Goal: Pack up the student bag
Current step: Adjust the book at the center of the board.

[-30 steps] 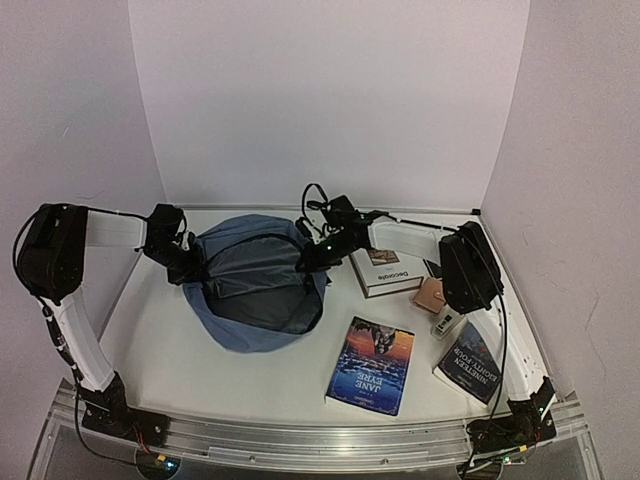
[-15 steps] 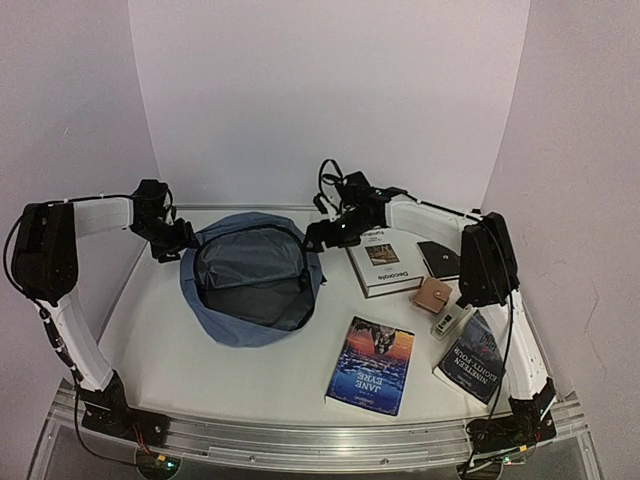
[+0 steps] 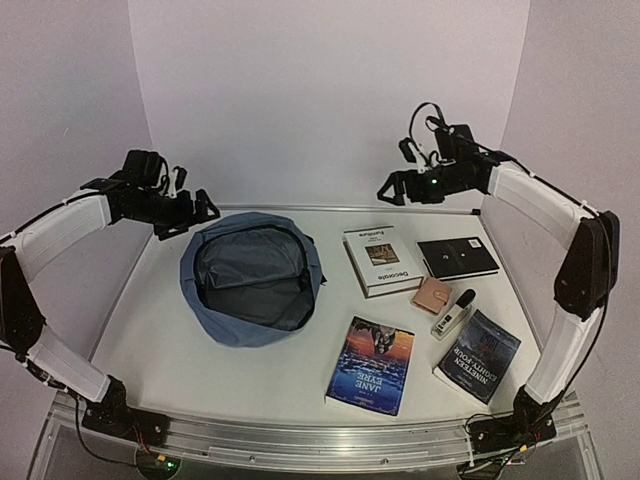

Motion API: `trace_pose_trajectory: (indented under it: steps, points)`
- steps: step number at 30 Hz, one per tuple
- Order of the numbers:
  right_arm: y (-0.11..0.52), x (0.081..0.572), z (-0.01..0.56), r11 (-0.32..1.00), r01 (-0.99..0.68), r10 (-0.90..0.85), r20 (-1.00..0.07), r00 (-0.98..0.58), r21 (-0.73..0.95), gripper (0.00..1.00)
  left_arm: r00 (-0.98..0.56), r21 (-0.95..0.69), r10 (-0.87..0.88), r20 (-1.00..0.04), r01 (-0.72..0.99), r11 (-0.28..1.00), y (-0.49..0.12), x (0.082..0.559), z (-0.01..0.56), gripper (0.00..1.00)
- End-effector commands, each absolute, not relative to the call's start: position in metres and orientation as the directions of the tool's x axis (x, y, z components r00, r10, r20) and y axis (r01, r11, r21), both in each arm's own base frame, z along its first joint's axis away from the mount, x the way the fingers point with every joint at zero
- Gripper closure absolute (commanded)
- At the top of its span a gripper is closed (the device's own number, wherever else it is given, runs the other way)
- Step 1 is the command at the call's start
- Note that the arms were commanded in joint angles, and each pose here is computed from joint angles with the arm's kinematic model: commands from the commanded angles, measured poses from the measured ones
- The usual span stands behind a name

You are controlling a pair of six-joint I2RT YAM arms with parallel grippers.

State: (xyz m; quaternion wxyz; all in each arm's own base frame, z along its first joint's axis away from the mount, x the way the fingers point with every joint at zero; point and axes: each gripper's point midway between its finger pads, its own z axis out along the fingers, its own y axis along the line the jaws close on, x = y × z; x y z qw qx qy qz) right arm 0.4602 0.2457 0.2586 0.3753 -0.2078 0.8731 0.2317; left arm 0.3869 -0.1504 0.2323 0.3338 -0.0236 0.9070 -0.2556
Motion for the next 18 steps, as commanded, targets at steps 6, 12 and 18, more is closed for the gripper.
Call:
trace_pose_trajectory:
  steps: [6, 12, 18]
  points:
    - [0.156, 0.438, 0.165, 0.854, -0.489, -0.328, -0.543, -0.773, 0.179, 0.02, -0.838, -0.571, -0.075, -0.540, 0.300, 0.764, -0.217, 0.369, 0.198, 0.00]
    - [0.152, 0.421, 0.124, 0.834, -0.516, -0.409, -0.408, -0.816, 0.196, 0.02, -0.860, -0.609, -0.063, -0.506, 0.304, 0.732, -0.232, 0.376, 0.188, 0.00]
    - [0.153, 0.410, 0.114, 0.826, -0.511, -0.420, -0.347, -0.839, 0.237, 0.02, -0.889, -0.614, -0.122, -0.442, 0.201, 0.764, -0.228, 0.385, 0.176, 0.00]
